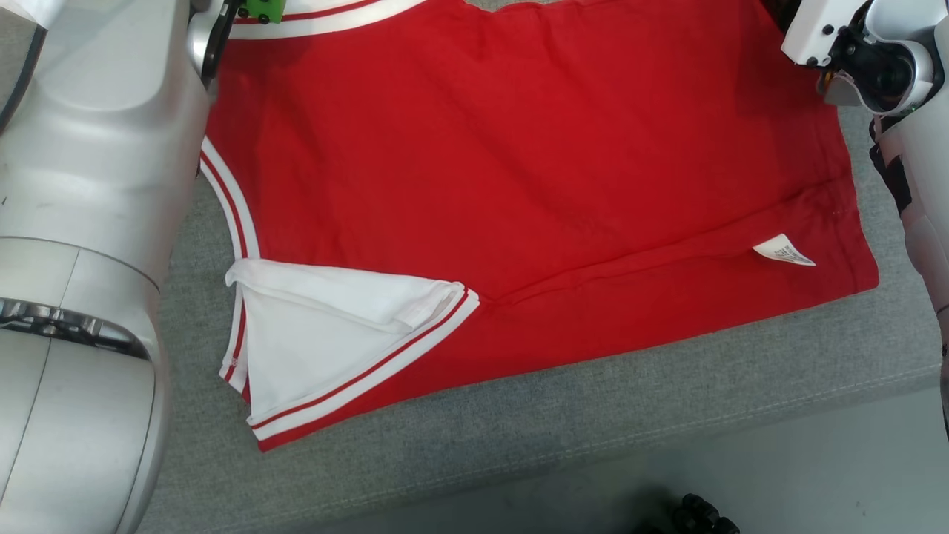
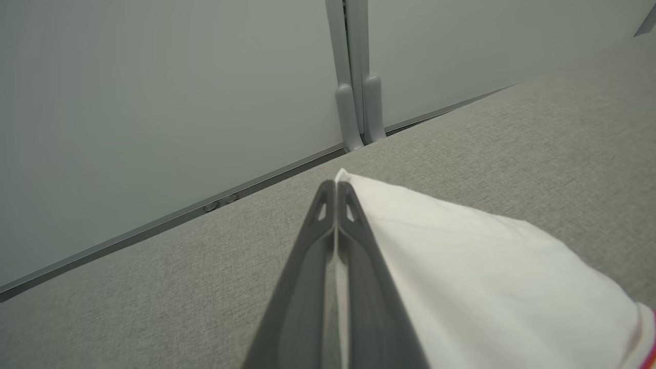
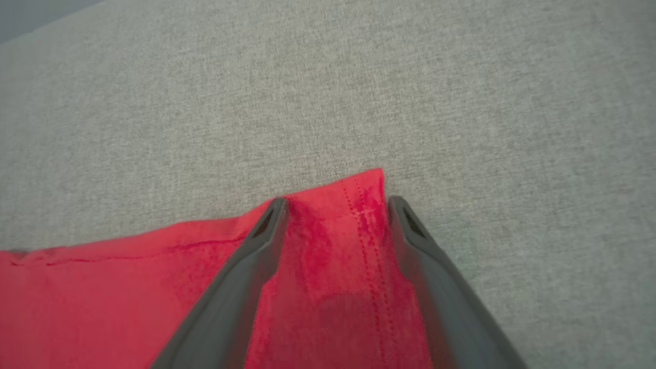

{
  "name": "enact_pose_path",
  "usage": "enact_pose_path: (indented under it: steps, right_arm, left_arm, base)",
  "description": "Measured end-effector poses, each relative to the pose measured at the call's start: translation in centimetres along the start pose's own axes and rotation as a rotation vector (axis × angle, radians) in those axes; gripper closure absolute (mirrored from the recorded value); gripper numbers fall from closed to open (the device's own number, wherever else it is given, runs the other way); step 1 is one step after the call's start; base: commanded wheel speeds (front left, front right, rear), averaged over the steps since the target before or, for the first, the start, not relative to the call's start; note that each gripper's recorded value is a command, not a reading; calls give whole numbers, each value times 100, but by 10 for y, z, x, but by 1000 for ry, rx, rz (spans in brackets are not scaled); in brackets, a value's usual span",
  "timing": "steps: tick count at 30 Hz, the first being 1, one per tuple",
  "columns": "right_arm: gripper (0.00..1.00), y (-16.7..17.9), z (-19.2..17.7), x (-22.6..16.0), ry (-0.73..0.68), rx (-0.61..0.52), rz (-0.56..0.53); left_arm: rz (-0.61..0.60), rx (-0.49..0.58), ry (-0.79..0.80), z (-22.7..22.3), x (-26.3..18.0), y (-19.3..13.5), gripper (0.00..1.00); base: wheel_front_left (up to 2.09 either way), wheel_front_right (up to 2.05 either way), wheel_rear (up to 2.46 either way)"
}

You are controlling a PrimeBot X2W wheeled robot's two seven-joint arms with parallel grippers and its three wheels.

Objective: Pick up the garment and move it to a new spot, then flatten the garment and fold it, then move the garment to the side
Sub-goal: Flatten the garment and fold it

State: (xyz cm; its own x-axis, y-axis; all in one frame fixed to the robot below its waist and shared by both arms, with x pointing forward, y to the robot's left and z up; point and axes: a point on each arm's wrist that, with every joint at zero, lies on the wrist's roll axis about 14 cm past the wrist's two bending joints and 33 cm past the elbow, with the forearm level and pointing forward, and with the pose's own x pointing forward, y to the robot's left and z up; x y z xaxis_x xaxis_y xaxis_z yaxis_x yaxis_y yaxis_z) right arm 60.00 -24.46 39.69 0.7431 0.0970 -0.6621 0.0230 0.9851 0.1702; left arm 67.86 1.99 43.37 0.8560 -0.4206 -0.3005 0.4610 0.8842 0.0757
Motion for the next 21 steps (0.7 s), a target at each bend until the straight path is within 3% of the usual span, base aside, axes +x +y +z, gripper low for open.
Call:
enact_pose_path:
  steps: [2, 4, 5, 6, 8, 13, 21]
  right_arm:
    - [20, 0, -4, 4, 17, -8, -5]
    - [30, -1, -5, 8, 27, -16, -15]
    - [40, -2, -6, 9, 33, -21, -20]
    - [56, -3, -6, 10, 35, -26, -25]
    - [100, -5, -5, 12, 30, -35, -33]
    - [100, -5, 7, 14, -24, -46, -40]
    - [100, 0, 57, 6, -233, -70, -37]
  left_arm:
    - [1, 4, 3, -1, -1, 2, 100]
    - [2, 7, 1, -2, -1, 3, 100]
    - [2, 9, 0, -1, -1, 4, 100]
    - [1, 11, -1, -1, -1, 4, 100]
    - [0, 14, -1, -2, -1, 4, 100]
    - [-2, 28, -42, 6, 0, 5, 100]
    - [42, 72, -193, 48, -6, 27, 100]
  base:
    - [0, 0, 0]
    - [0, 0, 0]
    - [0, 0, 0]
    - [0, 0, 0]
    - [0, 0, 0]
    - [0, 0, 0]
    - [0, 0, 0]
